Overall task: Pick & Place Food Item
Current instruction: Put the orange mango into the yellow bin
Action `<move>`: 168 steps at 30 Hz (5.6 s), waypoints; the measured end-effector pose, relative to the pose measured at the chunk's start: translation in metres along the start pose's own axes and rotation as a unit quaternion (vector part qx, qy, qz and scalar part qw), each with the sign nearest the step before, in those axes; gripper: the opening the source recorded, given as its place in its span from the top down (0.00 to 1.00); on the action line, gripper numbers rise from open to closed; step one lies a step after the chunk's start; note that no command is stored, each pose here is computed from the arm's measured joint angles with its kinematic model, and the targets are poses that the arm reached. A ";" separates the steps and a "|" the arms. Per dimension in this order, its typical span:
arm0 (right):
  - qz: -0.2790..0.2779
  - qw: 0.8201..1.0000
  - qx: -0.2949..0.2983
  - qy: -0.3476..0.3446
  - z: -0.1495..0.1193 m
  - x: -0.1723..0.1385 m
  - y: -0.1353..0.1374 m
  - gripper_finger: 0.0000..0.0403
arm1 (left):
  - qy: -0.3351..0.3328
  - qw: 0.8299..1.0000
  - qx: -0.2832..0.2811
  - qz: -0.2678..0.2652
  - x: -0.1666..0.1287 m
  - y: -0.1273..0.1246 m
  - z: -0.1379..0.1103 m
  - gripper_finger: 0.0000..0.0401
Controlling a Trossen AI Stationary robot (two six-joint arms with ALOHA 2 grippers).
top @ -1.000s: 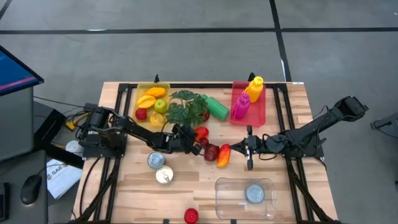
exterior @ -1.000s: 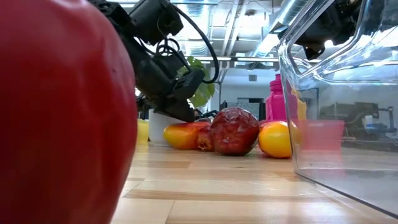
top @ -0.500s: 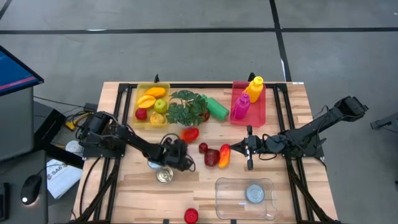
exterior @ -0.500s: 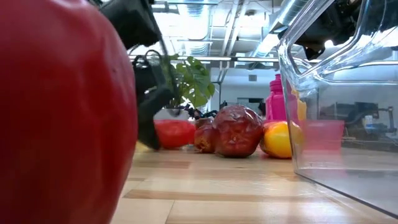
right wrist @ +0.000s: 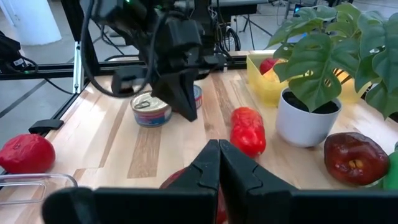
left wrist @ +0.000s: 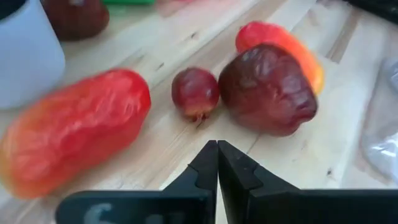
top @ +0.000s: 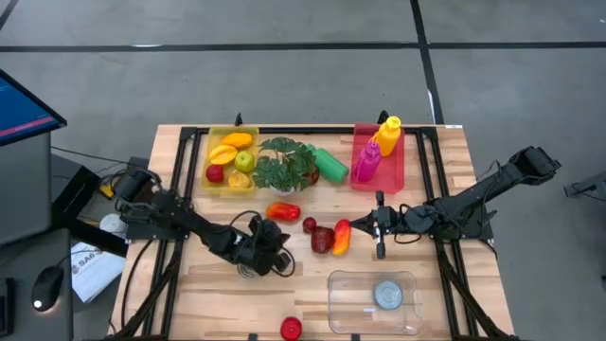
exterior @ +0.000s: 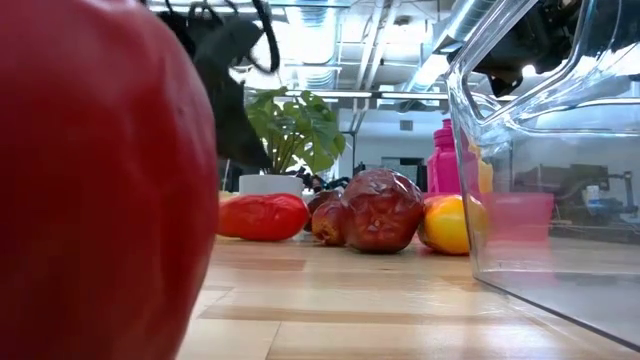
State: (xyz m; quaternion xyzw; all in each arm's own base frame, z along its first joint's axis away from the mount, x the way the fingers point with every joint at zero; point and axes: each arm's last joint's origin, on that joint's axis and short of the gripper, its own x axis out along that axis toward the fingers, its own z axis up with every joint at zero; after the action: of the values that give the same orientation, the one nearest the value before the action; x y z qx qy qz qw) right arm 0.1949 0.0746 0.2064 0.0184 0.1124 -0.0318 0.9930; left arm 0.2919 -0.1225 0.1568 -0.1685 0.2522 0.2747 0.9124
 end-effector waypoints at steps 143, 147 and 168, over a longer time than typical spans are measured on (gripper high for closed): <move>0.000 1.000 0.000 0.001 0.000 0.000 0.000 1.00 | 0.011 0.998 0.027 -0.049 0.015 0.038 0.010 0.65; 0.000 1.000 0.000 0.001 0.000 0.000 0.000 1.00 | 0.007 0.999 0.036 -0.039 0.018 0.041 0.013 0.52; 0.000 1.000 0.000 0.001 0.000 0.000 0.000 1.00 | 0.006 0.999 0.034 -0.034 0.020 0.043 0.015 0.03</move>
State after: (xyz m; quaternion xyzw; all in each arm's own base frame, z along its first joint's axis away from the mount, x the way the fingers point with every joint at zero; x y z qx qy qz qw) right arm 0.1949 0.0745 0.2063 0.0182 0.1130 -0.0318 0.9929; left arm 0.2863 -0.0733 0.1502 -0.1478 0.2611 0.2338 0.9248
